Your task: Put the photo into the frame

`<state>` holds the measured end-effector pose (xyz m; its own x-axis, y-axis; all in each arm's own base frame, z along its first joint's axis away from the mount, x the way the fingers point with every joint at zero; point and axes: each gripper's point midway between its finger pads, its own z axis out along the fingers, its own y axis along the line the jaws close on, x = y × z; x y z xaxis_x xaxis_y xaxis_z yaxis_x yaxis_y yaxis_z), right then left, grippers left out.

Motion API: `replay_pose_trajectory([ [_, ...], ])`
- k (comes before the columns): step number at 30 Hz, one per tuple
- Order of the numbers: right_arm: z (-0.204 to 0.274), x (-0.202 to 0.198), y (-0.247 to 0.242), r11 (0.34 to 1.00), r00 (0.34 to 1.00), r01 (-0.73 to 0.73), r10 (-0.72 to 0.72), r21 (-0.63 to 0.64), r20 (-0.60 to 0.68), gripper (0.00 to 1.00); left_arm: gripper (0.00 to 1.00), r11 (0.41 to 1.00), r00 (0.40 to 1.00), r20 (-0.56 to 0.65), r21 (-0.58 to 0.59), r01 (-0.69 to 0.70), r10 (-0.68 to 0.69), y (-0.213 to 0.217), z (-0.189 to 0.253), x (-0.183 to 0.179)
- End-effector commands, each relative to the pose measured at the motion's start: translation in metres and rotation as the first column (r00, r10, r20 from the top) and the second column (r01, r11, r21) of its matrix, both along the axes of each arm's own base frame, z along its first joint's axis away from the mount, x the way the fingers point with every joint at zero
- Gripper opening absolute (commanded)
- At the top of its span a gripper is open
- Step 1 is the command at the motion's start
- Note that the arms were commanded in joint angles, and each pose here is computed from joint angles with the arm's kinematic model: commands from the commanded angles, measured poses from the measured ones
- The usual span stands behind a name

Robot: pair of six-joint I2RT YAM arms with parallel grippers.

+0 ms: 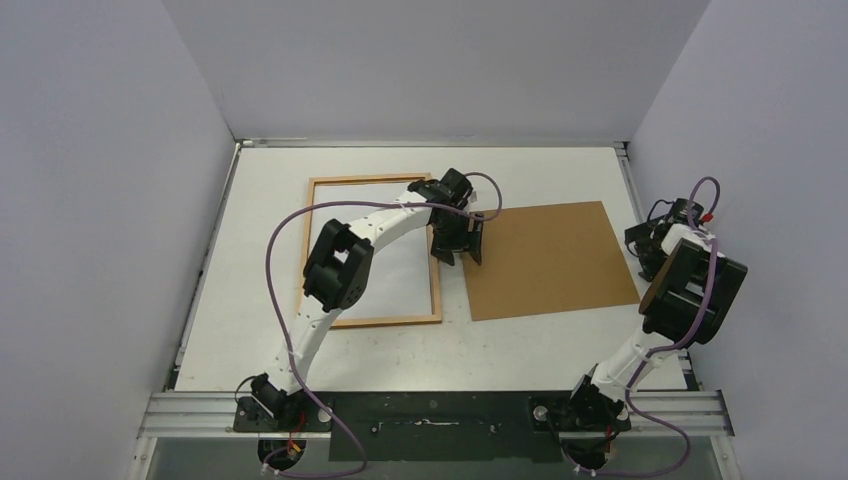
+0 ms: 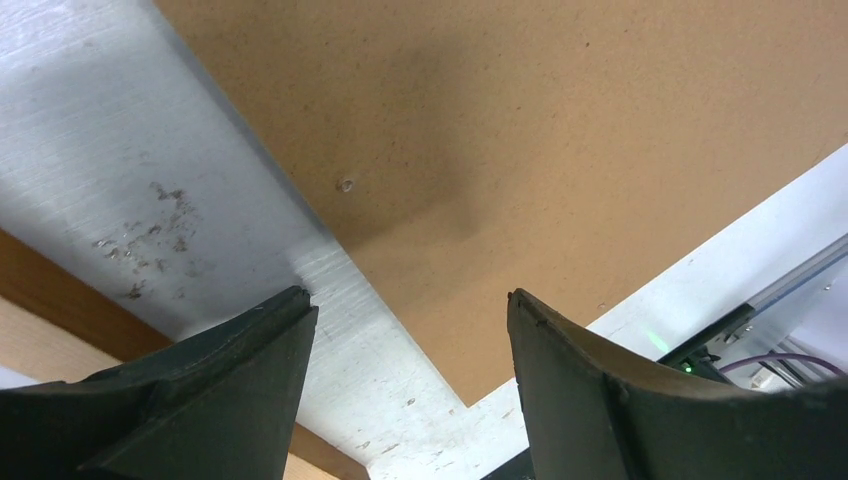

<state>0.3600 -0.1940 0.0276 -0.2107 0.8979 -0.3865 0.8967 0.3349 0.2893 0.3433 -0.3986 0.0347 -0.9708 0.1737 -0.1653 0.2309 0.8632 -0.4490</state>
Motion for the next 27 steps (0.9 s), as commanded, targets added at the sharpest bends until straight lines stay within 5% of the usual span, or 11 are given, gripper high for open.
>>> replay_pose_trajectory([
  [1, -0.022, -0.023, 0.043, 0.991, 0.998, -0.010, 0.019, 0.137, -0.065, 0.80, 0.69, 1.000, 0.998, -0.061, -0.010, 0.008, -0.009, -0.009, -0.009, -0.004],
  [10, -0.036, -0.035, 0.080, 0.975, 0.997, -0.042, 0.055, 0.220, -0.051, 0.79, 0.68, 0.995, 0.991, -0.134, -0.104, -0.006, -0.008, -0.027, -0.004, 0.002],
  [27, -0.017, -0.052, 0.108, 0.954, 0.995, -0.099, 0.101, 0.283, 0.010, 0.79, 0.63, 0.918, 0.994, 0.069, -0.383, 0.101, -0.081, -0.046, 0.106, 0.026],
])
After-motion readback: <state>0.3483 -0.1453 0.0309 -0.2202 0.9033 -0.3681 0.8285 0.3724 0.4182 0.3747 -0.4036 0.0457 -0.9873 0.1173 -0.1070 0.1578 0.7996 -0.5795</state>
